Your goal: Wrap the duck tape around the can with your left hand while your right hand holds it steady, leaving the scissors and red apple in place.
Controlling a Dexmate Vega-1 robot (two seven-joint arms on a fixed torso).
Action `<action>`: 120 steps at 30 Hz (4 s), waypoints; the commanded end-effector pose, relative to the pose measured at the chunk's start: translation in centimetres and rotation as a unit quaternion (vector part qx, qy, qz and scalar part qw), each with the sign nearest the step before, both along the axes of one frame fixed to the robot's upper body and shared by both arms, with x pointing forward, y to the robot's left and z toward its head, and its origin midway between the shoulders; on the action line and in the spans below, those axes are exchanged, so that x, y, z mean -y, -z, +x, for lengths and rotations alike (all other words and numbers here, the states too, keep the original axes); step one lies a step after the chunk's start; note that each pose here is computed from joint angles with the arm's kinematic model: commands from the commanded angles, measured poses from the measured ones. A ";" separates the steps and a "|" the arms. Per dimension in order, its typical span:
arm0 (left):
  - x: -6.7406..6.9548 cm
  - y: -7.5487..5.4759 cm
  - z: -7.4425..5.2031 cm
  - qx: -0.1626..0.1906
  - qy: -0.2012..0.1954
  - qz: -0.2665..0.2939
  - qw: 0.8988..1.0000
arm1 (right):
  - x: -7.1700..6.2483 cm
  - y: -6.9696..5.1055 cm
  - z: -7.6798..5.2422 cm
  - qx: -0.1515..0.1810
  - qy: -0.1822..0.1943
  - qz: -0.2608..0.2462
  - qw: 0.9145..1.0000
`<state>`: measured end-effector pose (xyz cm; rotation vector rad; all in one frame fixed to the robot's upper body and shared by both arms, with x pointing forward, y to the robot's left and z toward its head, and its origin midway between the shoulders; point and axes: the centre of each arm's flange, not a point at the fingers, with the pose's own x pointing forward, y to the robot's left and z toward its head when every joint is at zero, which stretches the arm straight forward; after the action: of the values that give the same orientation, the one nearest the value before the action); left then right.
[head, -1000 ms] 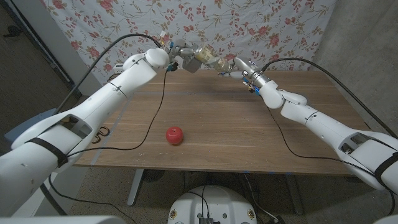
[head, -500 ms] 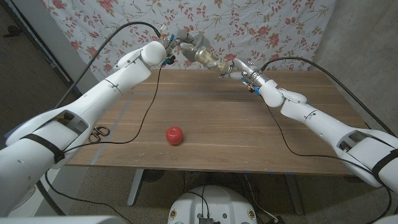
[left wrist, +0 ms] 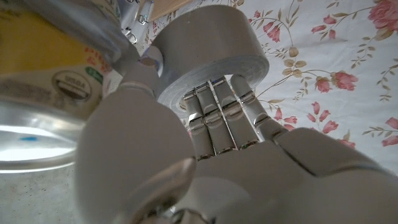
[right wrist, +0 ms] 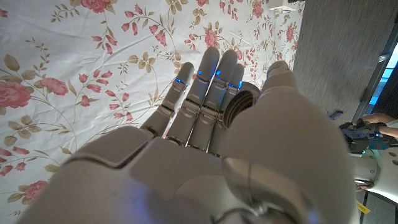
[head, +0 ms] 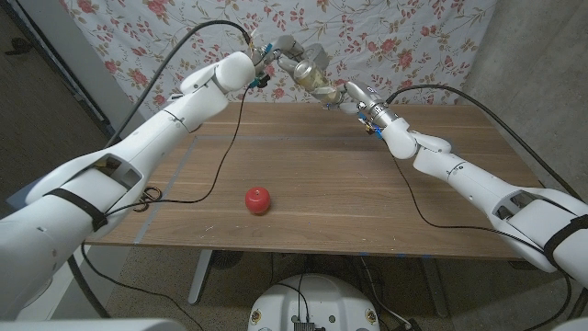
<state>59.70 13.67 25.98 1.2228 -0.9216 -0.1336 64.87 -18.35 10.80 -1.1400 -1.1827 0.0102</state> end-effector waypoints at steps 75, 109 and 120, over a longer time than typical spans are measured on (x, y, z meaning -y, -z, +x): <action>4.8 0.2 -5.6 0.036 0.014 0.122 0.992 | 0.6 -1.1 2.7 -0.161 0.052 -0.048 0.984; 1.7 2.1 -3.9 0.011 -0.021 0.089 0.996 | 3.0 0.4 4.2 -0.109 0.169 -0.007 0.980; 0.9 2.9 -3.3 -0.010 -0.034 0.081 0.996 | 3.3 0.5 3.9 -0.121 0.218 -0.042 0.968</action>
<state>55.88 11.96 23.86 1.4096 -0.9086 -0.1744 68.90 -21.28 10.42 -1.3208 -0.7758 -0.1092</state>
